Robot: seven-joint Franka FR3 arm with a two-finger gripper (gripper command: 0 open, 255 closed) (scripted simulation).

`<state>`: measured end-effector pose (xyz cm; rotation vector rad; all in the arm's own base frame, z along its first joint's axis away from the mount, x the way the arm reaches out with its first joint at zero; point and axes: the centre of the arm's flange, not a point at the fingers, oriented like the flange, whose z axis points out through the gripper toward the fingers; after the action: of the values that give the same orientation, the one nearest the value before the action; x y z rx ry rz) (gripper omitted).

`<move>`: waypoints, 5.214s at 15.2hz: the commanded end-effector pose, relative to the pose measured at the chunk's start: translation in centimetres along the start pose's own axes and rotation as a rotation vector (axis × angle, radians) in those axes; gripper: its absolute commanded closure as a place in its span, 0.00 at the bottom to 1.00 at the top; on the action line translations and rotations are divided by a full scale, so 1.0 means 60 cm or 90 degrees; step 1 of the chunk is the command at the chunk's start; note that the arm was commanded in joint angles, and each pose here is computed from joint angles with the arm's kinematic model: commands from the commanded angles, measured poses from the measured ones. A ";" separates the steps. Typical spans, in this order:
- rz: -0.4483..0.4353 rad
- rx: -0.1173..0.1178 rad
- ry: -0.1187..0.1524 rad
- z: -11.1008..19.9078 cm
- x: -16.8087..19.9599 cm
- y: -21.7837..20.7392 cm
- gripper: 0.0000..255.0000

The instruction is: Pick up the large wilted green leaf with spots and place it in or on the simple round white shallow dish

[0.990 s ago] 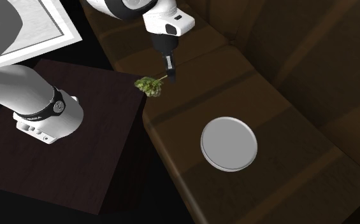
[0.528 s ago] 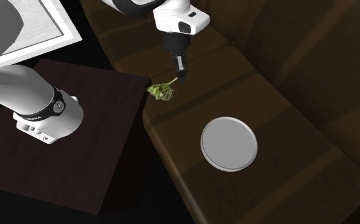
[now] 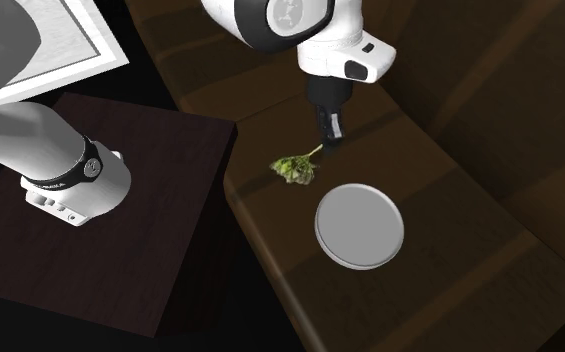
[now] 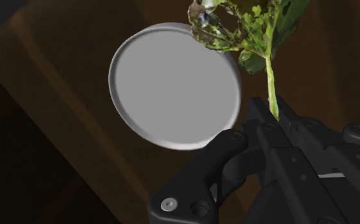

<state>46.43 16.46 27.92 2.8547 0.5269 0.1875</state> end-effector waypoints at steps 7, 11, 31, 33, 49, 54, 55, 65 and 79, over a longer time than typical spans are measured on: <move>-0.001 -0.001 0.000 0.034 0.121 0.129 1.00; -0.001 -0.001 0.000 0.050 0.181 0.191 1.00; -0.001 -0.001 0.000 0.200 0.193 0.179 1.00; 0.000 -0.002 0.004 0.195 0.196 0.183 1.00; 0.106 0.251 -0.099 0.236 0.142 0.304 0.00; 0.106 0.251 -0.099 0.236 0.142 0.304 0.00; 0.106 0.251 -0.099 0.241 0.142 0.303 1.00; 0.106 0.251 -0.099 0.227 0.142 0.306 1.00; 0.182 0.196 -0.234 0.310 0.249 0.323 0.00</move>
<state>69.97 0.56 16.58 3.1423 0.0759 -0.3981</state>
